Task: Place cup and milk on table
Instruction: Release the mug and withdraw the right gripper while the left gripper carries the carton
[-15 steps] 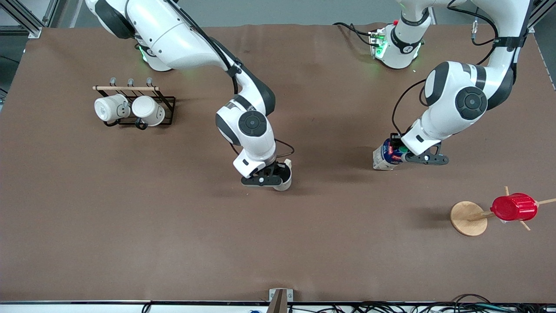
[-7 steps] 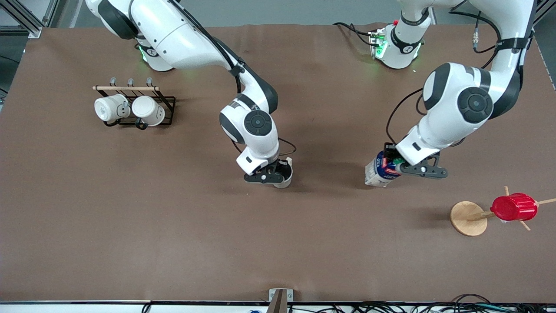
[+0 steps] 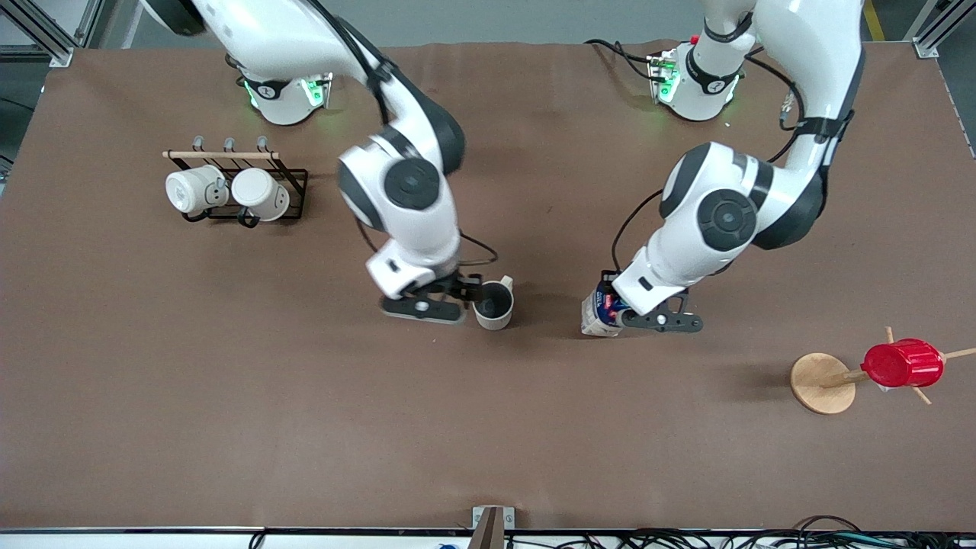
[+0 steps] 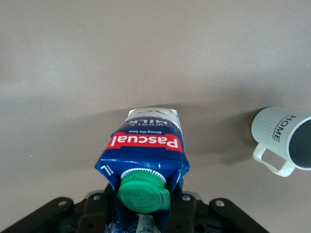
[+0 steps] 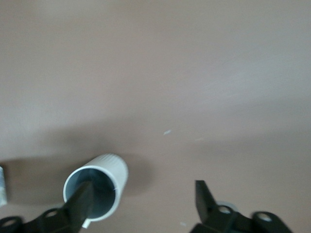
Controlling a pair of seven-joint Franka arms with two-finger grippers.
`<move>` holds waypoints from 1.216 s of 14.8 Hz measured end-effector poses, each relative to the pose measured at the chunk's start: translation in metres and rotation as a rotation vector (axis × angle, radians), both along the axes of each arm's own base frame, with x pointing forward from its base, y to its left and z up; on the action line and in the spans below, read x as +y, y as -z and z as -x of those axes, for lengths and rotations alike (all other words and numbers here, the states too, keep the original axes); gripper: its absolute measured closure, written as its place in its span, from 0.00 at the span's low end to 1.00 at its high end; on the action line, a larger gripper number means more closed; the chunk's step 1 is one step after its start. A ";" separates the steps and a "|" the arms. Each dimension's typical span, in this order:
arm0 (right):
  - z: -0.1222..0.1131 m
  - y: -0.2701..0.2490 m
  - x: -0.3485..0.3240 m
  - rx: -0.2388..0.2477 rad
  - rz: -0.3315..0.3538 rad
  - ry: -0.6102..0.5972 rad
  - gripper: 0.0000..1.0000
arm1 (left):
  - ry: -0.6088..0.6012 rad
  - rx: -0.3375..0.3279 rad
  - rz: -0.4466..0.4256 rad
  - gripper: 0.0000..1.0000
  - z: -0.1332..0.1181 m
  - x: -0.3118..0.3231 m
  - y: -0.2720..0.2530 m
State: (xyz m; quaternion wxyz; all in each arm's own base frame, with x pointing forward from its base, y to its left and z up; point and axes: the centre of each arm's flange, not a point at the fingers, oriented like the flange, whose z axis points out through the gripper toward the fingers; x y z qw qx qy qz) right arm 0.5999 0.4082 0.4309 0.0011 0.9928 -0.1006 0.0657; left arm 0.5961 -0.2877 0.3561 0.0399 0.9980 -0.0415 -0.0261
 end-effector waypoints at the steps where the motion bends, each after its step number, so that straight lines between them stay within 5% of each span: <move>1: -0.006 -0.039 -0.033 -0.013 0.007 0.045 0.00 | -0.005 0.003 -0.008 0.58 0.000 -0.003 0.005; 9: -0.017 -0.188 -0.274 -0.024 0.100 0.176 0.00 | -0.029 -0.001 -0.023 0.58 0.014 -0.055 0.013; 18: 0.041 -0.250 -0.423 0.121 0.077 0.006 0.00 | -0.037 -0.034 -0.014 0.58 0.015 -0.120 0.017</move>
